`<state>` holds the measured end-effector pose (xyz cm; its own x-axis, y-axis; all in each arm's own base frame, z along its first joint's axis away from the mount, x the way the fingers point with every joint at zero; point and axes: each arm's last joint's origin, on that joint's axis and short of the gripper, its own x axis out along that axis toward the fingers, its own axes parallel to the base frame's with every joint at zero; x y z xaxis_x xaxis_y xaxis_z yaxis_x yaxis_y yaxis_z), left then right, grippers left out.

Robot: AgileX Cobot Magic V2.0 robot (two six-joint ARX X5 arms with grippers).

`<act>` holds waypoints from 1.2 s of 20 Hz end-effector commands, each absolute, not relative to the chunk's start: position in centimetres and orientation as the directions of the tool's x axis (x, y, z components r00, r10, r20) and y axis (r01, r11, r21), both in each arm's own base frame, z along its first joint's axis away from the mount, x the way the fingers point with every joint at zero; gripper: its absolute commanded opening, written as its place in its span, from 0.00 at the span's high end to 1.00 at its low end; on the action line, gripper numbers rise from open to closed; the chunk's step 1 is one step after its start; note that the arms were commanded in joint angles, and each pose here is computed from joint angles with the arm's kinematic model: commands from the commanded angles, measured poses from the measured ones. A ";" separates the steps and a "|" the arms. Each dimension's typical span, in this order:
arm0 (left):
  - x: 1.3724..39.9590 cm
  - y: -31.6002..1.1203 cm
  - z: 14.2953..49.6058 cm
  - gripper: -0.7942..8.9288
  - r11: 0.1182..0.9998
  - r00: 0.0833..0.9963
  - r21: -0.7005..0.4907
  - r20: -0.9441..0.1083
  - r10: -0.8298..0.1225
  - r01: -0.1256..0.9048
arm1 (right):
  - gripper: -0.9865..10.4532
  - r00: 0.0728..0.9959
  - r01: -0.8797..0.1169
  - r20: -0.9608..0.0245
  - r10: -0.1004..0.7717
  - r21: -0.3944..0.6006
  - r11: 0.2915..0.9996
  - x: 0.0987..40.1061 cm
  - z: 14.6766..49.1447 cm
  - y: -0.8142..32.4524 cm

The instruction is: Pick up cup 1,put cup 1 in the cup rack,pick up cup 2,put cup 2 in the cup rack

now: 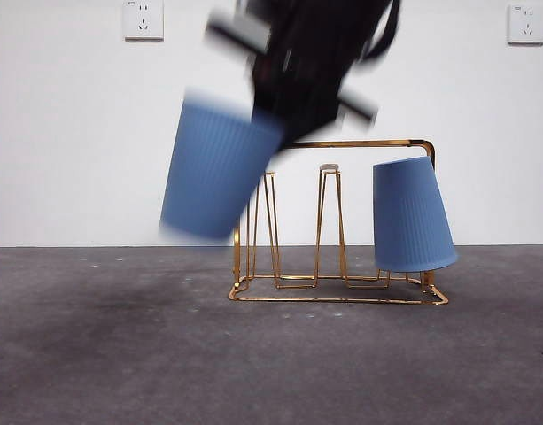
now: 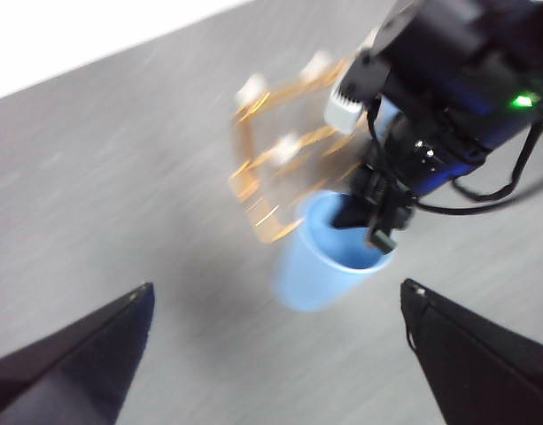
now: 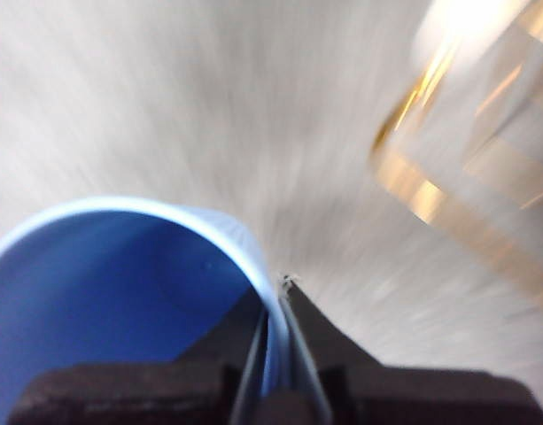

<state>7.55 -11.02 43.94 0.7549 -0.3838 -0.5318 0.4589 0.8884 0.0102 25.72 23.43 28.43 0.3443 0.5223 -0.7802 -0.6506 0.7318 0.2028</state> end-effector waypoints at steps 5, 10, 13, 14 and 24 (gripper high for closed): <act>8.6 -13.4 45.6 0.43 0.767 0.681 -0.151 -0.377 -0.627 0.623 | 0.92 0.704 -0.613 -0.460 0.541 -0.011 0.790 16.8 41.2 14.7; 10.1 -16.1 47.0 0.43 0.439 0.392 -0.366 -0.198 -0.898 0.821 | 0.92 0.831 -0.548 -0.178 0.526 -0.104 0.830 9.3 45.9 7.6; 11.4 -17.9 47.7 0.43 0.236 0.228 -0.440 -0.072 -0.971 0.867 | 0.92 0.845 -0.534 -0.054 0.532 -0.136 0.834 6.1 46.8 4.8; 11.8 -18.4 47.9 0.43 0.192 0.196 -0.460 -0.040 -0.980 0.867 | 0.92 0.846 -0.530 -0.022 0.533 -0.142 0.836 5.3 47.0 4.1; 15.4 -25.0 46.9 0.43 -0.102 -0.011 -0.571 0.160 -0.987 0.814 | 0.92 0.846 -0.459 0.191 0.498 -0.215 0.862 1.7 48.2 0.8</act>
